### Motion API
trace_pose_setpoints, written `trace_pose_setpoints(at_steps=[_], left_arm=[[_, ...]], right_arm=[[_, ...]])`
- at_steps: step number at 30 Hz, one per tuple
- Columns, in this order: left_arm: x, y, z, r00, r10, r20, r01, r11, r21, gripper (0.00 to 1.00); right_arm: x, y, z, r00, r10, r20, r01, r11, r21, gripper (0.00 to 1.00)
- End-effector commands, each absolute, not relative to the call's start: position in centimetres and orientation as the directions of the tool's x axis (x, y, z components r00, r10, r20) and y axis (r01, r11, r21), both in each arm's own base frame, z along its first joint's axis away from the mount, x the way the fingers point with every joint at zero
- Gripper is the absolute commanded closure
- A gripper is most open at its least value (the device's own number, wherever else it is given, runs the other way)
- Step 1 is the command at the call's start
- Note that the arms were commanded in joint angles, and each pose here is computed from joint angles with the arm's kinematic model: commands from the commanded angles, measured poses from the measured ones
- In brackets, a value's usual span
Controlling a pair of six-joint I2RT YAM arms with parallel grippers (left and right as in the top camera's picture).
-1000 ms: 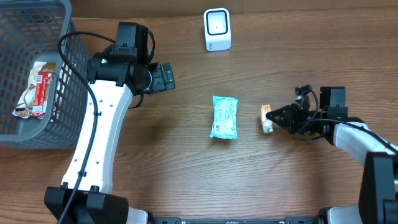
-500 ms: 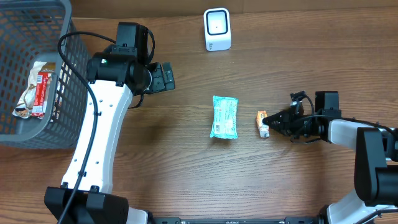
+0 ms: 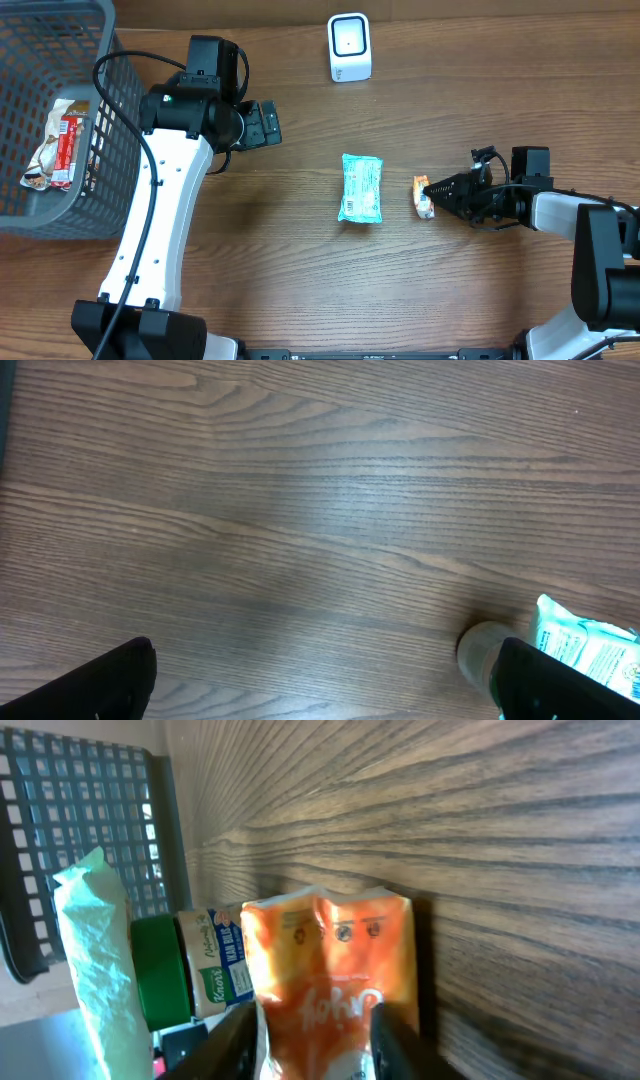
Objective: Scan the item barcode
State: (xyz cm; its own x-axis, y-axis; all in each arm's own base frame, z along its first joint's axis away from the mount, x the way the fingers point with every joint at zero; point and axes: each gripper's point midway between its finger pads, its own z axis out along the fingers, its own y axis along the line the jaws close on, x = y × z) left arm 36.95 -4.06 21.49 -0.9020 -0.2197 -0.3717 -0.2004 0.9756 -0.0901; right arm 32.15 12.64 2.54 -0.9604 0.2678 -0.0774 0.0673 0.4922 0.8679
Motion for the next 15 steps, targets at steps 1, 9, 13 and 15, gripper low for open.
trace_pose_setpoints(at_steps=[1,9,13,15], left_arm=[[37.1,-3.9,22.0,-0.893,-0.224,-0.390,-0.206,0.975,-0.086,0.00],[37.1,-3.9,22.0,-0.893,-0.224,-0.390,-0.206,0.975,-0.086,0.01],[37.1,-3.9,22.0,-0.893,-0.224,-0.390,-0.206,0.975,-0.086,0.00],[37.1,-3.9,22.0,-0.893,-0.224,-0.390,-0.206,0.975,-0.086,0.00]], right_arm=[[32.1,12.7,2.7,-0.961,0.262,-0.084,0.055,0.483,0.874,0.59],[32.4,12.6,3.8,-0.958,0.262,-0.117,0.026,0.486,0.874,0.56],[32.4,12.4,3.4,-0.956,0.270,-0.111,0.042,0.503,0.863,0.56],[32.4,12.0,2.8,-0.953,0.284,-0.105,0.066,0.534,0.843,0.56]])
